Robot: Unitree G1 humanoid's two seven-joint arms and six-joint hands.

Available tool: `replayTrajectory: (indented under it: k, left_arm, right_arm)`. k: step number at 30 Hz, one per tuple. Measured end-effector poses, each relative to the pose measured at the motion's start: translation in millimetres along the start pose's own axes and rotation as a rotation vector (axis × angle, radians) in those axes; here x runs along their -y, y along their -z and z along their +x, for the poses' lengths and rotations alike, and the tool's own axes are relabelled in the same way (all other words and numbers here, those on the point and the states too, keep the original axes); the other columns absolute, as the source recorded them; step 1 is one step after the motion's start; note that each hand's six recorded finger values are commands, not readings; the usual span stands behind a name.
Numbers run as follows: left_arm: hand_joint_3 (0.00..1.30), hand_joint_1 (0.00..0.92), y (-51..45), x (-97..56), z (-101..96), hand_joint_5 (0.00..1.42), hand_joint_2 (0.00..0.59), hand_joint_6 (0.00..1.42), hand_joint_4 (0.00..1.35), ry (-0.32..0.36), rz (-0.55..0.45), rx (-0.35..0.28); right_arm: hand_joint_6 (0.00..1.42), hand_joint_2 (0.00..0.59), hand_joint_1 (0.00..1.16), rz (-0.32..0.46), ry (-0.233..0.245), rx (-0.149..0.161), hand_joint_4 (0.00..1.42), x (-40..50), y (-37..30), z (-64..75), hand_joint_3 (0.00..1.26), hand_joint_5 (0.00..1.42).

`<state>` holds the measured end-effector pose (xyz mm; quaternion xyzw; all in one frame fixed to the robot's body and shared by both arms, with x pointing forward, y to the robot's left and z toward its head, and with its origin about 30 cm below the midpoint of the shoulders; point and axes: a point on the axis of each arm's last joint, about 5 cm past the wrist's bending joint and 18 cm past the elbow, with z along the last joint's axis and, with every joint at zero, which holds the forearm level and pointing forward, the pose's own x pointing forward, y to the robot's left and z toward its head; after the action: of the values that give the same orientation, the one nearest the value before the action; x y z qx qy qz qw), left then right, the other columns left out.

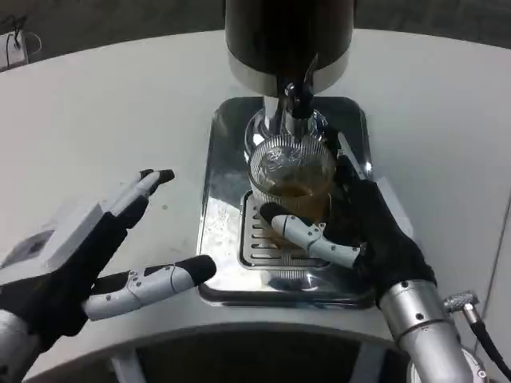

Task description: Grasp the cup under the faucet to collect the drink, then remove the cup.

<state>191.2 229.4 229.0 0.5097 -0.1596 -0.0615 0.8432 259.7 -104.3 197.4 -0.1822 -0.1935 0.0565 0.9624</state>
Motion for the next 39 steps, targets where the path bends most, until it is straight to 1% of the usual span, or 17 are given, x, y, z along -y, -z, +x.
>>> replayTrajectory:
  k: [5,13,20,29,39]
  left_arm:
    - [0.06,0.0,-0.2,0.6,4.0,0.0,0.026,0.18,0.0,0.009,0.027,-0.002]
    - [0.05,0.0,-2.4,2.4,17.1,0.0,0.022,0.15,0.0,0.05,0.069,0.005]
    - [0.05,0.0,-5.1,3.2,27.4,0.0,0.017,0.15,0.0,0.074,0.092,0.019]
    - [0.05,0.0,-4.6,1.2,30.2,0.0,0.015,0.15,0.0,0.093,0.103,0.018]
    - [0.05,0.0,-4.0,1.0,30.2,0.0,0.016,0.15,0.0,0.107,0.104,0.012]
  right_arm:
    - [0.08,0.234,0.73,0.007,-0.005,0.007,0.03,-1.5,1.3,2.2,0.0,0.1]
    - [0.08,0.234,0.73,0.02,-0.009,0.015,0.03,-4.7,2.0,6.2,0.0,0.1]
    - [0.09,0.226,0.74,0.029,-0.009,0.019,0.03,-8.6,0.7,11.1,0.0,0.1]
    - [0.11,0.228,0.75,0.045,-0.005,0.024,0.09,-14.3,0.2,11.6,0.0,0.15]
    - [0.11,0.229,0.75,0.044,-0.007,0.045,0.1,-19.3,1.8,11.1,0.0,0.17]
